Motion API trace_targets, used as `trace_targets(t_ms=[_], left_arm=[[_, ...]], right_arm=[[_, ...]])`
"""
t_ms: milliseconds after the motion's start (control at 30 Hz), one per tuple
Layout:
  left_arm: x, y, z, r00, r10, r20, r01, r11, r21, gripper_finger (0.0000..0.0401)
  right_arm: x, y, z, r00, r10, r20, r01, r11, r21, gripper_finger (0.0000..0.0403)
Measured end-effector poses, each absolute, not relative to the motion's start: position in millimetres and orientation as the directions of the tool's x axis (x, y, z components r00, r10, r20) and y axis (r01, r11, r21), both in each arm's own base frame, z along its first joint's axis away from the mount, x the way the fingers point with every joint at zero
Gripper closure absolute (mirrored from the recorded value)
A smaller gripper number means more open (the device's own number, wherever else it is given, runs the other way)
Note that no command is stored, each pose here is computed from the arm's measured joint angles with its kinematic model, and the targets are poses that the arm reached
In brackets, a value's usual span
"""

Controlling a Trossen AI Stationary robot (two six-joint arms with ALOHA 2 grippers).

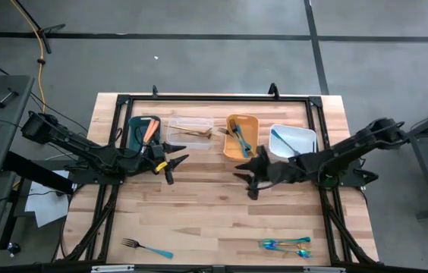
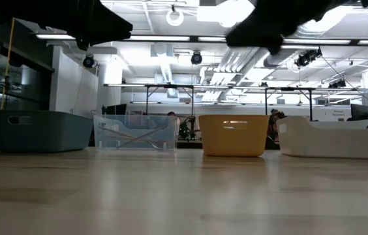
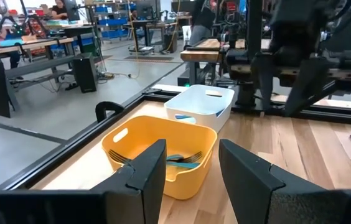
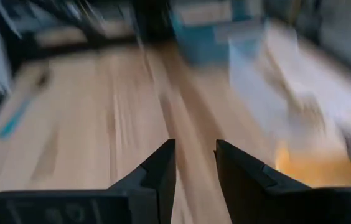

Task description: Sort silverware by color (type)

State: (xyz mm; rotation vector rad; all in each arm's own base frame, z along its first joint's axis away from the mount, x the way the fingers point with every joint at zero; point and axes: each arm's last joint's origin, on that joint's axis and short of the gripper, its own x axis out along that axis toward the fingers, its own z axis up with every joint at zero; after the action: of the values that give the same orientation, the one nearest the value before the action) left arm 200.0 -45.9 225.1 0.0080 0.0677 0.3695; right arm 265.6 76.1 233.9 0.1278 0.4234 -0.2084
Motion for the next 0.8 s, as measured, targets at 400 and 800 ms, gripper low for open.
trace_targets(t_ms=[400,800], left_arm=[[200,-46,225,0.931,0.36,-0.064,-0.36,0.933,0.02,0.0261],[200,-46,225,0.938,0.341,-0.066,-0.342,0.94,0.002,0.0261]], right_arm=[[277,62,251,0.981,-0.195,-0.018,0.193,0.978,-0.081,0.0295],[278,57,248,0.976,-0.212,-0.045,0.208,0.975,-0.083,0.0295]])
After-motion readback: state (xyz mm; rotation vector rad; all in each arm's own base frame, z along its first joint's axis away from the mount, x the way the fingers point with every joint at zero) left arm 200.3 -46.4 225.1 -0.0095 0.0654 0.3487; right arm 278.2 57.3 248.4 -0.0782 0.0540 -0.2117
